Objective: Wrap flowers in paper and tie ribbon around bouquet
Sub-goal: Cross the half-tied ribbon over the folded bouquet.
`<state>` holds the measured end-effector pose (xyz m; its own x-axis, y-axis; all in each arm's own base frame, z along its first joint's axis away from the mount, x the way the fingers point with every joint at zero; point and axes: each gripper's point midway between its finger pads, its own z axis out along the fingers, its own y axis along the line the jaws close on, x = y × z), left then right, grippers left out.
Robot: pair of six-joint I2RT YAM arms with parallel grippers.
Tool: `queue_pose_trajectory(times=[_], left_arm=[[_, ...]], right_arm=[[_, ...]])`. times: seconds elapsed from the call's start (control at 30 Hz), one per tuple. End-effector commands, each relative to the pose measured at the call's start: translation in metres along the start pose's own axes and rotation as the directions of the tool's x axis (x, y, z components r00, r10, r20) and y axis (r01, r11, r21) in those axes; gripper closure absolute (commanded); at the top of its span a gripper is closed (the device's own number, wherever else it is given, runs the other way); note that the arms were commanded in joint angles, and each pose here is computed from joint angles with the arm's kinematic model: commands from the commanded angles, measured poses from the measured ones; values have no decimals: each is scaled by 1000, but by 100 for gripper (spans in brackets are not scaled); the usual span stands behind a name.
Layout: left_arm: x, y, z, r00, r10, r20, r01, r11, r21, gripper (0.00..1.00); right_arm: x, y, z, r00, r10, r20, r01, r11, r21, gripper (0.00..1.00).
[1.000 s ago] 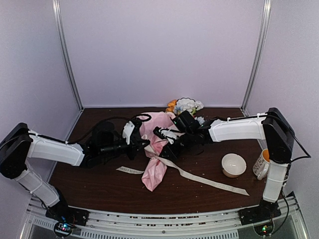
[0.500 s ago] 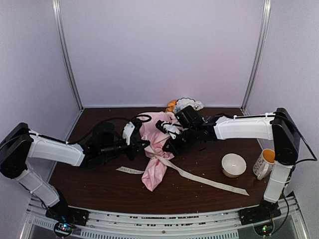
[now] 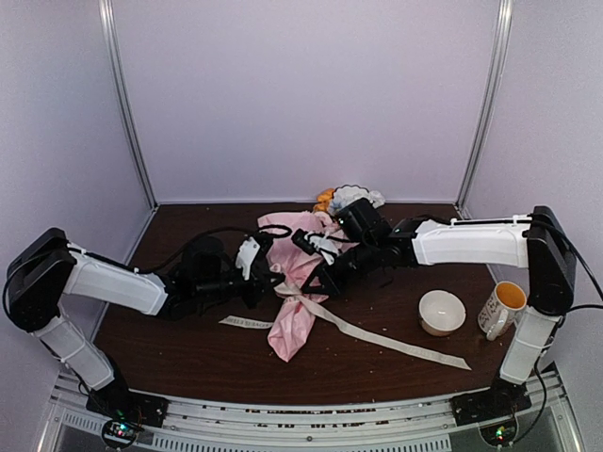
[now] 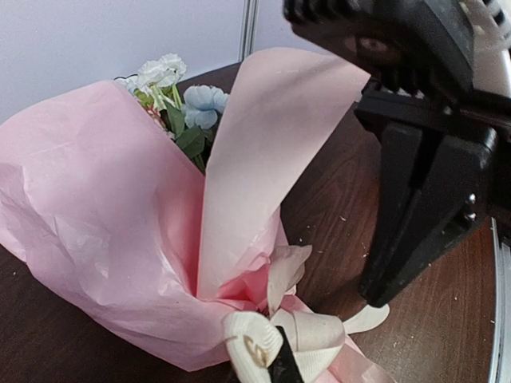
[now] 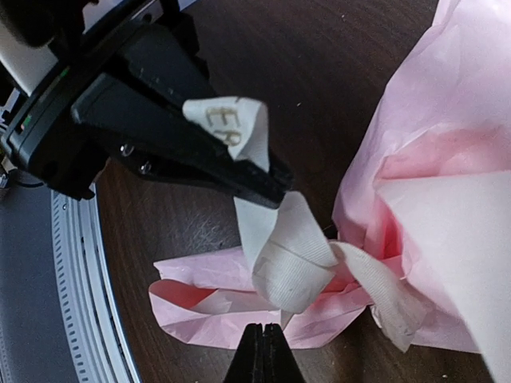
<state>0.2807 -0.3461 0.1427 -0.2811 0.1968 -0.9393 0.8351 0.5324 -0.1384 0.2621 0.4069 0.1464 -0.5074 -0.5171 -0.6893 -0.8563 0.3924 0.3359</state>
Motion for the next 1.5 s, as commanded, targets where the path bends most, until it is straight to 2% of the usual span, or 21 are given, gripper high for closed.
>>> queue_pose_trajectory(times=[0.0,0.17,0.27,0.43,0.47,0.57,0.6,0.67,0.8,0.83,0.97,1.03,1.1,1.13,1.2,1.33,1.47], left_arm=[[-10,4,3,999,2,51,-2,1000,-5,100],[-11,4,2,998,1,58,0,1000,-7,100],[-8,6,0,999,0,55,1,1000,-25,100],[-2,12,-1,998,-30,58,33,998,-57,100],[-1,13,-1,998,-37,59,41,997,-61,97],[-1,18,-5,995,-73,64,79,993,-84,80],[-2,21,-8,993,-91,73,98,991,-93,63],[-1,29,-21,987,-119,108,134,980,-146,39],[-4,48,-48,971,-153,184,200,942,-269,6],[-3,53,-55,965,-167,203,223,929,-297,3],[-12,56,-71,956,-141,257,223,919,-325,3],[-25,39,-63,972,-52,229,112,960,-258,12],[-34,13,-39,988,95,123,-74,983,-167,24],[-24,3,-27,986,162,26,-158,978,-134,28],[-22,-9,-12,959,281,-39,-283,957,-70,30],[-15,-21,-4,891,450,-57,-449,893,32,26],[0,-27,11,846,512,-149,-488,856,171,25]], right_arm=[[26,16,3,997,12,-83,-17,998,-61,100],[0,-11,-15,1000,4,0,-4,994,112,100],[-1,-35,-15,1000,3,-13,0,974,228,98],[-6,-59,-7,999,24,-24,-15,948,318,91],[-8,-60,-5,999,22,-30,-12,947,321,90],[-8,-57,0,999,10,-43,2,957,289,85],[-7,-55,2,999,7,-50,7,961,276,82],[-4,-53,0,998,0,-55,14,964,265,77],[1,-46,-1,998,-11,-59,25,973,230,74],[0,-44,-1,998,-12,-57,25,975,221,74],[4,-47,2,998,-3,-62,17,974,225,74],[7,-50,4,998,5,-68,11,973,229,71],[10,-53,4,997,10,-73,7,972,235,69],[11,-54,4,997,11,-74,7,971,238,68],[13,-57,4,997,16,-76,3,969,248,66],[20,-64,5,996,49,-75,-29,969,245,65],[22,-60,11,996,49,-76,-32,978,208,70]])
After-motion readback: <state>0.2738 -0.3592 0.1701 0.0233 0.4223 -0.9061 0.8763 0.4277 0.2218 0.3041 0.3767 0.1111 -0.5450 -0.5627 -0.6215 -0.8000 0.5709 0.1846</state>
